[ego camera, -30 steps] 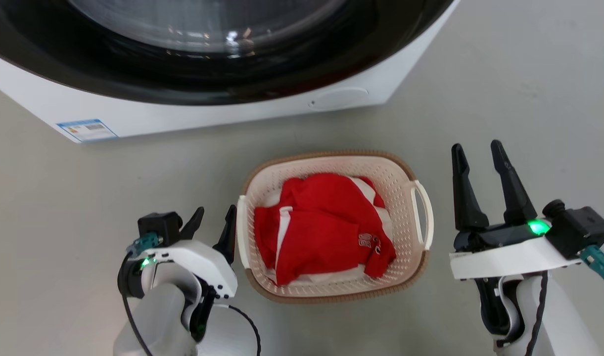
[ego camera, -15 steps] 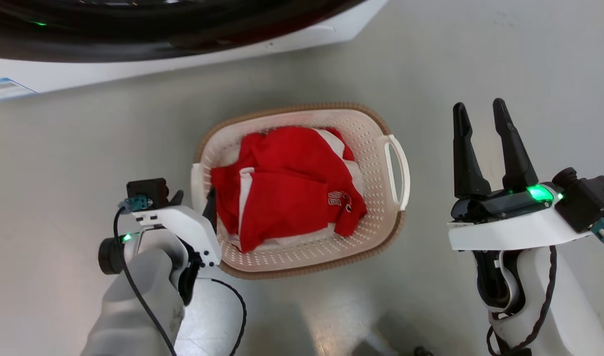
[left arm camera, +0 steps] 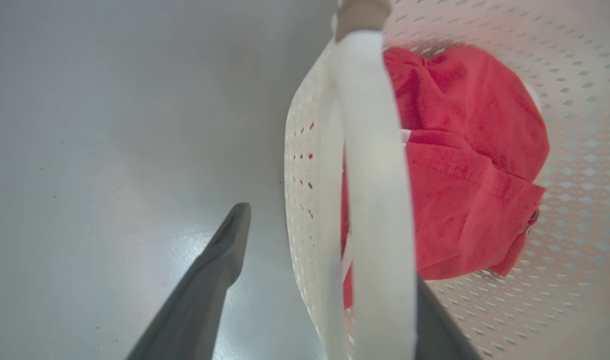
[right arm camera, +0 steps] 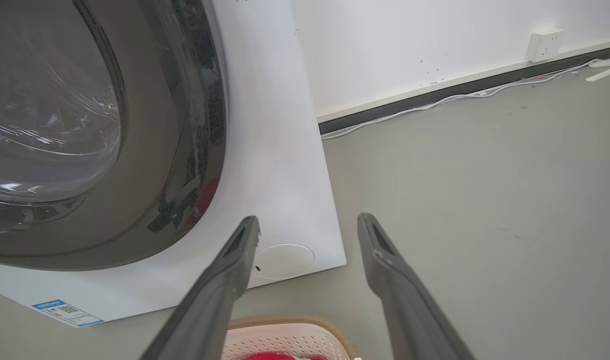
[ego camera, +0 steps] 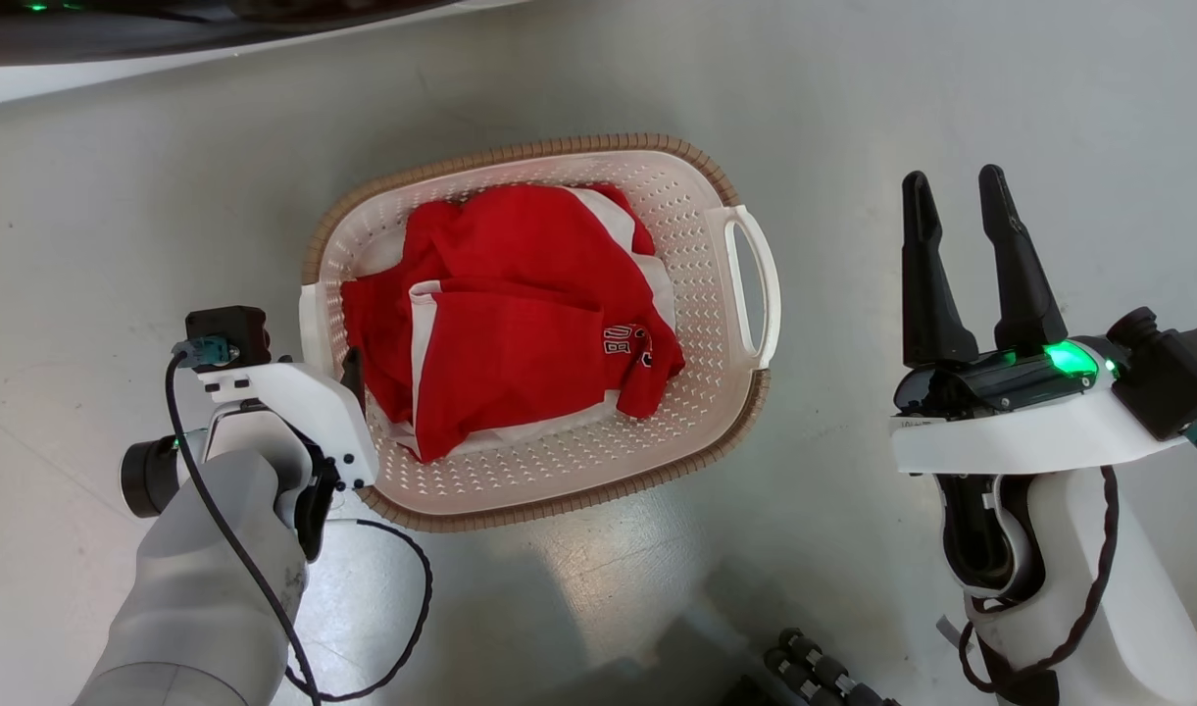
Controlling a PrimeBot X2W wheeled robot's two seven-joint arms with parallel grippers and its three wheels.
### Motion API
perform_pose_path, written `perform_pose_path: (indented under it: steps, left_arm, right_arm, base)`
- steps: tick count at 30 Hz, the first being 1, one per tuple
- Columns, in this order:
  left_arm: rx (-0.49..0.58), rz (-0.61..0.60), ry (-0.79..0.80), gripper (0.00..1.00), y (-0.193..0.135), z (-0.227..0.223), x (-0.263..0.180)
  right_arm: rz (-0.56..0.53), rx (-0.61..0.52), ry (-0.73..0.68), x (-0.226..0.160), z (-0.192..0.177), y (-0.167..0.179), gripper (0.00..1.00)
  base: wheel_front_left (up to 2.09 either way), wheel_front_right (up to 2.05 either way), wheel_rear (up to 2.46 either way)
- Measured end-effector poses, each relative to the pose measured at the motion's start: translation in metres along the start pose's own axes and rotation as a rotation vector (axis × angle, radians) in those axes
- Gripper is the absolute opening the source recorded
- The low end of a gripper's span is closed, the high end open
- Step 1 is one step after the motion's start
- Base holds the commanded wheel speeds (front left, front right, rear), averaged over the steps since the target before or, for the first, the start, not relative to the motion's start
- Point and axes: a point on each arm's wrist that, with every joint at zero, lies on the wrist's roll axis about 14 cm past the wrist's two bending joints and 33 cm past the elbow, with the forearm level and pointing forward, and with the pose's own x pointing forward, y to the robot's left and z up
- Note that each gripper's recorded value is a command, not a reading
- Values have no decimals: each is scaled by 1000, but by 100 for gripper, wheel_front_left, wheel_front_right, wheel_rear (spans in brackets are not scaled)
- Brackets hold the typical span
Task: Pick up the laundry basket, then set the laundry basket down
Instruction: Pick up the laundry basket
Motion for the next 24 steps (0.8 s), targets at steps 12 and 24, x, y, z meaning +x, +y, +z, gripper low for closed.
perform_pose_path:
  steps: [12,24]
  left_arm:
    - [-16,5,23,0,3,-5,2]
    - [-75,70,-16,0,23,6,-17]
  right_arm:
    - [0,12,13,2,-7,1,100]
    - [41,34,-7,6,-1,17,100]
  base:
    - [0,0,0]
    - [0,0,0]
